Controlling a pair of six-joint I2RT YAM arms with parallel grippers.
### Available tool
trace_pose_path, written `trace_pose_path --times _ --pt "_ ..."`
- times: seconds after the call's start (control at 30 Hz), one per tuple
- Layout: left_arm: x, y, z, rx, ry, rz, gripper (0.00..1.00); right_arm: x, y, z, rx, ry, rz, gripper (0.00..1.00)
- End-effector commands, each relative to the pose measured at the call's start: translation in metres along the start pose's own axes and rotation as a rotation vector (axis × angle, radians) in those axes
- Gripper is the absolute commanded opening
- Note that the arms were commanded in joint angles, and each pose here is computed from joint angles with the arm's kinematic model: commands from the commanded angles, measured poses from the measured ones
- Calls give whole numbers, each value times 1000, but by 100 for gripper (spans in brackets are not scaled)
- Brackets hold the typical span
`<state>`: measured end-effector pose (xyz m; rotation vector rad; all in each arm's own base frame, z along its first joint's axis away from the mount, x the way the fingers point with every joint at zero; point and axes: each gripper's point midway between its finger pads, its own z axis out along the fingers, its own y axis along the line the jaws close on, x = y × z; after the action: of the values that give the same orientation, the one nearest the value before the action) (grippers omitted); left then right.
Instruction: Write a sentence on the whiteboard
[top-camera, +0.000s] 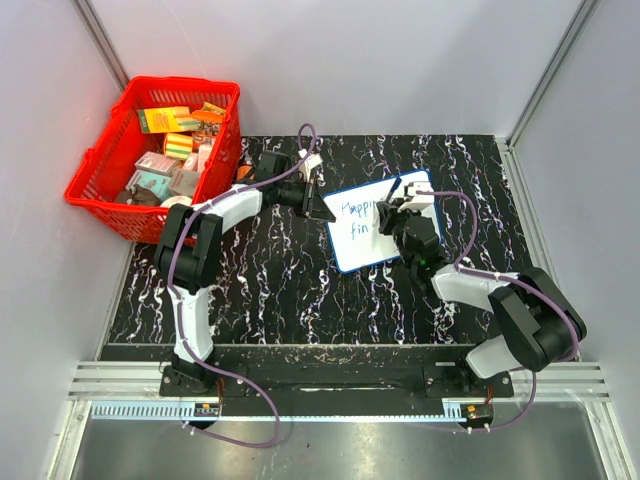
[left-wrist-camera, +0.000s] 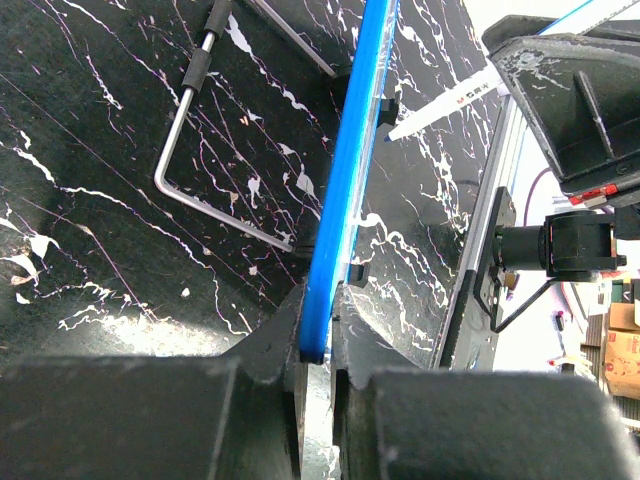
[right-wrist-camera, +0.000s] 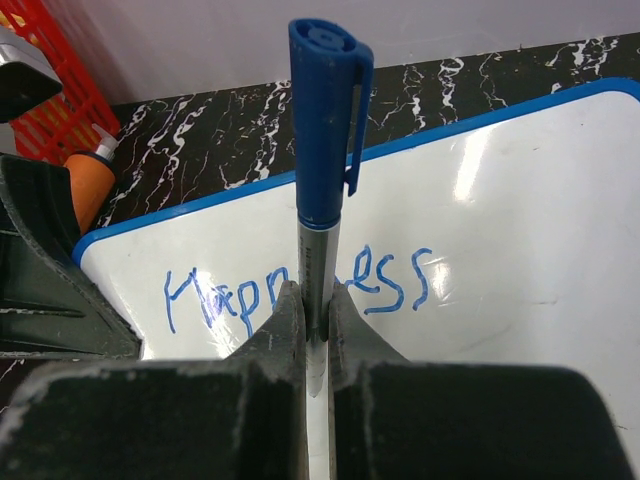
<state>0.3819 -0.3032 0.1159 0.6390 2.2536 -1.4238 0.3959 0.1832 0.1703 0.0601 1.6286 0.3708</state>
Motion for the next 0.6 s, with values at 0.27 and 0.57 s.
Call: trace_pose_path --times 0.27,0.57 --pt "39 57 6 -240 77 44 0 -11 13 15 -36 -39 45 0" --pt "39 56 5 -239 76 47 0 -12 16 12 -60 -46 60 0"
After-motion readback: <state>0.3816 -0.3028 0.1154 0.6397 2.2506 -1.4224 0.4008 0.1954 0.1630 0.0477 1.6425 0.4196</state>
